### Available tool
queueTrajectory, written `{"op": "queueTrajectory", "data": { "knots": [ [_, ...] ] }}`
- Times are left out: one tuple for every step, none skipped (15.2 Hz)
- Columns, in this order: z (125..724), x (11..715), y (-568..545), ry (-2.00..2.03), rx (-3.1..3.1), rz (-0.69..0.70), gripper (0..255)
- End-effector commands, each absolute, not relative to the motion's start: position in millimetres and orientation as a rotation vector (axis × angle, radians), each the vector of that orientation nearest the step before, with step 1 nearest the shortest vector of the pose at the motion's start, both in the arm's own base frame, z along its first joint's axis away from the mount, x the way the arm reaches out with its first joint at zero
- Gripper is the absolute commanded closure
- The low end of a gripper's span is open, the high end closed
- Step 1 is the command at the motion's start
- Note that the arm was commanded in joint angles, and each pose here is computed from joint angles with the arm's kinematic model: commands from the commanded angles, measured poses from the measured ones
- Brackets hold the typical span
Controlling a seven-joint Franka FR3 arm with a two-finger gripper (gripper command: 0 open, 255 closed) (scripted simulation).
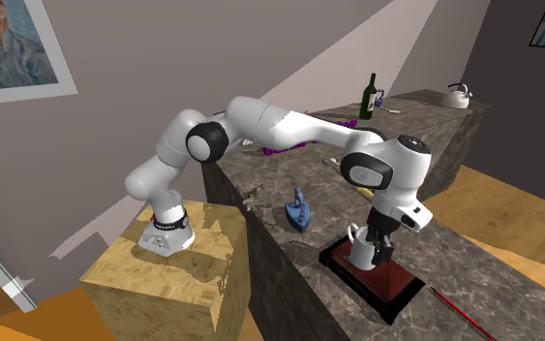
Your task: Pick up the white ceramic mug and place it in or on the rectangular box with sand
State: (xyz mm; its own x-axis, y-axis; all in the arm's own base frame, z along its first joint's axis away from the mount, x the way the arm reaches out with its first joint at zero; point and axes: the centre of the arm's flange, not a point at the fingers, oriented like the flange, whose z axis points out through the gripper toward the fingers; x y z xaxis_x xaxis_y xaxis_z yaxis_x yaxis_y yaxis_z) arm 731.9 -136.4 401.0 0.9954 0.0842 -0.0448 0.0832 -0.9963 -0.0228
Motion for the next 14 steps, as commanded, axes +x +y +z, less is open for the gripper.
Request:
{"op": "queueTrajectory", "data": {
  "knots": [
    [401, 732, -136, -0.131, -3.117, 0.072, 0],
    [401, 732, -136, -0.131, -3.117, 0.072, 0],
    [400, 731, -137, -0.131, -3.117, 0.072, 0],
    [414, 731, -137, -0.131, -3.117, 0.072, 0],
    [427, 732, -137, -0.131, -3.117, 0.072, 0],
    [440, 733, -137, -0.131, -3.117, 0.072, 0],
    [450, 733, -138, -0.131, -3.117, 0.072, 0],
    [450, 733, -138, -0.131, -3.117, 0.072, 0],
    [450, 733, -138, -0.131, -3.117, 0.072, 0],
    [450, 733, -138, -0.131, -3.117, 0.072, 0],
    [450, 733, -138, -0.131, -3.117, 0.072, 0],
    [450, 733, -138, -0.131, -3.117, 0.072, 0],
    [450, 733, -138, -0.131, -3.117, 0.072, 0],
    [450, 733, -138, -0.131, -3.117, 0.072, 0]
  ]
}}
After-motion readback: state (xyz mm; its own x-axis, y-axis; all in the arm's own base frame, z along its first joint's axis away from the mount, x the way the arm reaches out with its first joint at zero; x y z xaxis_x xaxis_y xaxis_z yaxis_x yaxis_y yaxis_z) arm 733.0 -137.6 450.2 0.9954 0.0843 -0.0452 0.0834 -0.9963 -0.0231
